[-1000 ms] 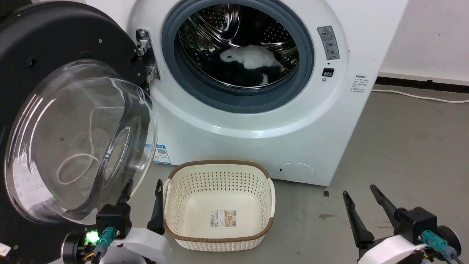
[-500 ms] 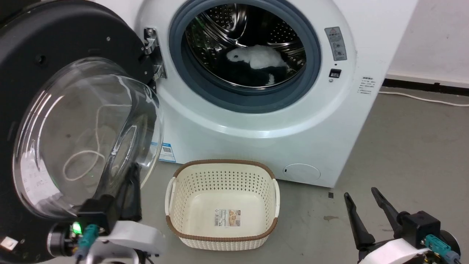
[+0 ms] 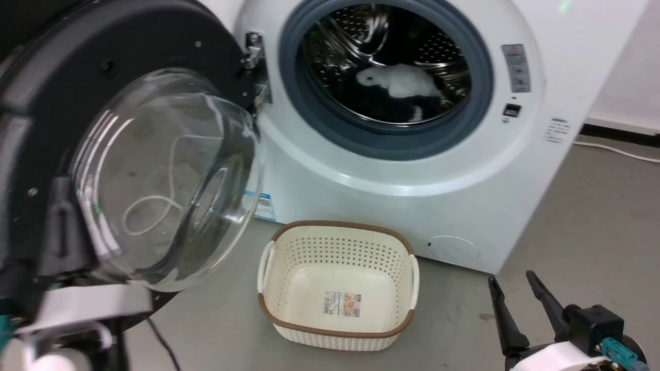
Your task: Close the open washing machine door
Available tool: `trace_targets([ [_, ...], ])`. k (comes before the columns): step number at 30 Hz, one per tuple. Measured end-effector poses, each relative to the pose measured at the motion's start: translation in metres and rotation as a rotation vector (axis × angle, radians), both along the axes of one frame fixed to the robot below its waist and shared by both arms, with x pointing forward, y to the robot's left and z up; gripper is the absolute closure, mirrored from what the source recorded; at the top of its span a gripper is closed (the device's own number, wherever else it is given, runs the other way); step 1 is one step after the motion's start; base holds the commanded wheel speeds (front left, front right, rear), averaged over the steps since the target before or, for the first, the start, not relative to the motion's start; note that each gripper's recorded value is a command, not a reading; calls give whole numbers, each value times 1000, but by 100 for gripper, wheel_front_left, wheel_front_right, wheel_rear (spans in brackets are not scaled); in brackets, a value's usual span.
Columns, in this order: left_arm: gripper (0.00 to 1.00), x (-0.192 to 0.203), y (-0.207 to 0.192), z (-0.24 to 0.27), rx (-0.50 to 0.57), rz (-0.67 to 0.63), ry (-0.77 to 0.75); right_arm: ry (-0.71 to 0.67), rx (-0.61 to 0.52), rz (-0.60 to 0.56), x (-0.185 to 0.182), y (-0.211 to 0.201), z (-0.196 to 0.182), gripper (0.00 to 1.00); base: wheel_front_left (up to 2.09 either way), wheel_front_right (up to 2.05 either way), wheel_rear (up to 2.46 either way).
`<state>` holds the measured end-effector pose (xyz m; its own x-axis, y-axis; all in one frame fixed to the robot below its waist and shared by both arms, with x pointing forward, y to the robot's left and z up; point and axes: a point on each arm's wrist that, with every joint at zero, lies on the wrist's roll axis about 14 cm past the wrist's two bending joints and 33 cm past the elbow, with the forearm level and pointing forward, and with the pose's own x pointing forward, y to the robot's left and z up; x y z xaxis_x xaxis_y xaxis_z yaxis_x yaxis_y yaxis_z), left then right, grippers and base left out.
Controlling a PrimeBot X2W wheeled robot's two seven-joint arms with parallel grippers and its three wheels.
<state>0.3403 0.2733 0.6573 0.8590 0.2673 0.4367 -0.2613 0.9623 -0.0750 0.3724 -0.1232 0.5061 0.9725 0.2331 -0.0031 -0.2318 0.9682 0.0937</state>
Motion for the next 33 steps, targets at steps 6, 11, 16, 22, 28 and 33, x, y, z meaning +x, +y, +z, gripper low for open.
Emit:
trace_targets([
  [6, 100, -33, 54, 11, -5, 170, -46, 11, 13, 49, 3, 17, -4, 0, 0, 0, 0],
  [11, 100, -50, 94, -4, -8, 279, 4, 16, 22, 83, 8, 29, -8, 0, 0, 0, 0],
  [16, 100, -53, 128, -27, -10, 347, 103, 40, 28, 99, 13, 35, -18, 0, 0, 0, 0],
  [22, 100, -45, 165, -50, 6, 398, 253, 75, 24, 100, 21, 36, -33, 0, 0, 0, 0],
  [28, 100, -32, 181, -83, 14, 377, 453, 109, 28, 91, 27, 34, -47, 0, 0, 0, 0],
  [33, 100, -24, 170, -101, -30, 269, 559, 123, 53, 100, 28, 38, -53, 0, 0, 0, 0],
])
